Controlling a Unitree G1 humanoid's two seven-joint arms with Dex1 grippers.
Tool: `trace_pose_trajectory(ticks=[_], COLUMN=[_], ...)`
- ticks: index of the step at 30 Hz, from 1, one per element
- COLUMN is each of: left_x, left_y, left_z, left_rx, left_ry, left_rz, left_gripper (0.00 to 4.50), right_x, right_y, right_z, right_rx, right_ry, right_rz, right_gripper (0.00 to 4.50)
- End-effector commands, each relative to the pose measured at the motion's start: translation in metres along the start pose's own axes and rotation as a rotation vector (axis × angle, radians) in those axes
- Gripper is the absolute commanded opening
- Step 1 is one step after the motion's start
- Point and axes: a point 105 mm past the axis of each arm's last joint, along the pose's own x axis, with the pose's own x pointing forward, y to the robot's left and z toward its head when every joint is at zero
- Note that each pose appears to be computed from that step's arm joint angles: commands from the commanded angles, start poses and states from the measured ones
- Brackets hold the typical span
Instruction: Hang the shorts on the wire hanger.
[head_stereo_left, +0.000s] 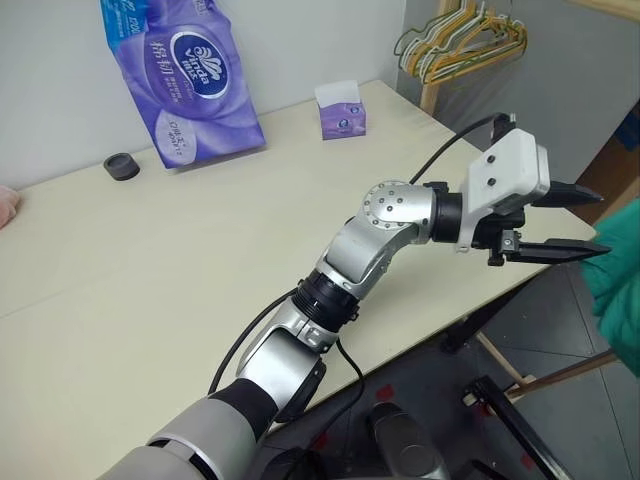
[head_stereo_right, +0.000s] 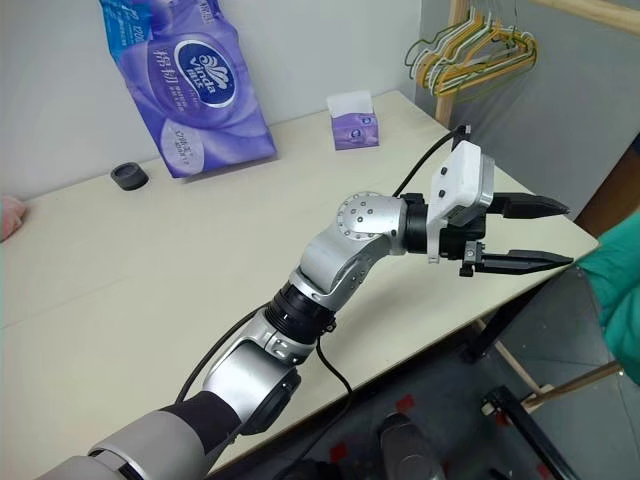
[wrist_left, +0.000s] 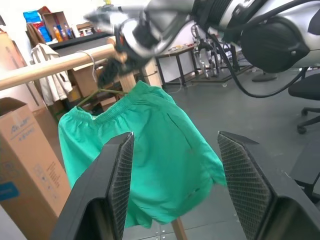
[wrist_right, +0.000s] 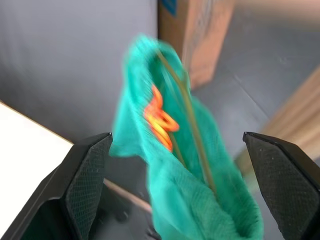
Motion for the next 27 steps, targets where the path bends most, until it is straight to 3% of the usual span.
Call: trace_pose_trajectory(ticks=[1,4,7,10,14,18,21,27], left_x=[-0.003,-0.032,-0.050,-0.108,-0.182,-0.225,-0.258,-0.332], left_y=[0.000,0.013,0.020,0.044,0.064,0.053,0.038,-0.003], left_z=[0.001,-0.017,-0.024,-0.043,-0.061,-0.068,-0.074,-0.082], left_rx=[0.027,0.032,0.029,0.063,-0.029,-0.034,0.074,0.051], left_ry=[-0.007,0.071,0.108,0.249,0.336,0.382,0.527,0.586], left_rz=[0.027,0.144,0.216,0.496,0.990,1.262,1.458,1.771], left_gripper=[2.81,2.81,2.81,2.81,2.81,2.81,2.81,2.81], right_x=[-0.018,-0.028,-0.031,-0.046,-0.066,-0.072,-0.067,-0.053], right_y=[0.015,0.073,0.100,0.186,0.248,0.284,0.305,0.335], right_z=[0.029,0.020,-0.001,-0.056,-0.106,-0.135,-0.152,-0.186], right_rx=[-0.132,-0.347,-0.371,-0.437,-0.371,-0.276,-0.215,-0.152], right_ry=[-0.217,-0.364,-0.390,-0.477,-0.533,-0.513,-0.505,-0.456], right_rz=[-0.038,0.117,0.208,0.527,0.748,0.886,0.917,0.942], right_gripper=[4.47,4.47,4.47,4.47,4.47,4.47,4.47,4.47])
